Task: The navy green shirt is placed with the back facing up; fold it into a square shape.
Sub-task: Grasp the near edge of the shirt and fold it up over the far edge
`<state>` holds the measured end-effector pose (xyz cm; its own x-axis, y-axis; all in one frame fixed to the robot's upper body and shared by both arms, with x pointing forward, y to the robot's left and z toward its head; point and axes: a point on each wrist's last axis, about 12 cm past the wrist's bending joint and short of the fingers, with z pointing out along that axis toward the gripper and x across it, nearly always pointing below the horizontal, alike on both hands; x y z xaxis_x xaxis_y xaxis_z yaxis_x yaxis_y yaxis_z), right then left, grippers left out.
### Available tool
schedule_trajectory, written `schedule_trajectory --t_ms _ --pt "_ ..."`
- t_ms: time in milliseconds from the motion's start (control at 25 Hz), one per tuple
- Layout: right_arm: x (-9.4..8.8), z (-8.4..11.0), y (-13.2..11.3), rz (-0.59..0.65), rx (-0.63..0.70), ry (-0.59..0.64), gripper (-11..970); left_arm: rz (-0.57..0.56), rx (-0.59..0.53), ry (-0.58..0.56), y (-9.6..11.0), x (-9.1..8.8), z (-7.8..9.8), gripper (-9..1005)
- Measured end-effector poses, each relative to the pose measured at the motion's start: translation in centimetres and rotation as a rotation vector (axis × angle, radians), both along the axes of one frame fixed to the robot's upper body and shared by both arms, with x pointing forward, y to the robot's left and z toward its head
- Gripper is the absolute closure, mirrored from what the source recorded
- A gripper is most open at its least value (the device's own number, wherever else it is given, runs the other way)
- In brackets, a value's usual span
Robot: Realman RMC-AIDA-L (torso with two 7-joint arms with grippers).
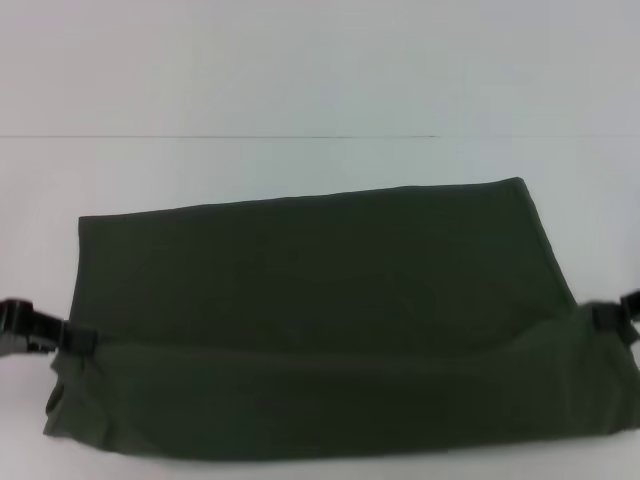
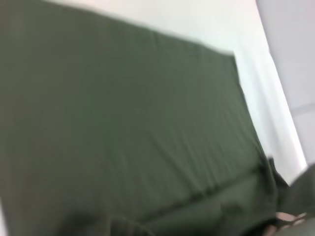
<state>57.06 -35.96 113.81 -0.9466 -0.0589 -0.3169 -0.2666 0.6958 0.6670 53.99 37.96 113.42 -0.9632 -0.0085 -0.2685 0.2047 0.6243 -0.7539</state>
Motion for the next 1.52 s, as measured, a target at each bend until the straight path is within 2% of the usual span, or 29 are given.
schedule_trajectory --t_ms 240,600,880,1040,1320,1520 --pt "2.1 -0.7 -0.1 -0.199 0.035 -0.097 922 0.207 0.032 -0.092 0.8 1.9 -0.7 945" --pt "4.1 -2.8 2.1 -0.349 0.051 -0.220 918 0.361 0.043 -0.195 -0.6 3.8 -2.6 946" --pt "5.7 -2.6 3.0 -0.416 0.052 -0.326 907 0.428 0.077 -0.296 -1.8 5.5 -3.1 946" --pt "6.7 -2.7 4.4 -0.421 0.021 -0.376 901 0.444 0.107 -0.330 -2.8 6.3 -3.5 946" --pt "7.7 -3.9 6.9 -0.427 -0.067 -0.418 890 0.473 0.166 -0.356 -3.8 6.9 -4.3 947" --pt "7.9 -4.4 7.6 -0.448 -0.092 -0.424 882 0.484 0.192 -0.359 -4.4 7.1 -4.9 947"
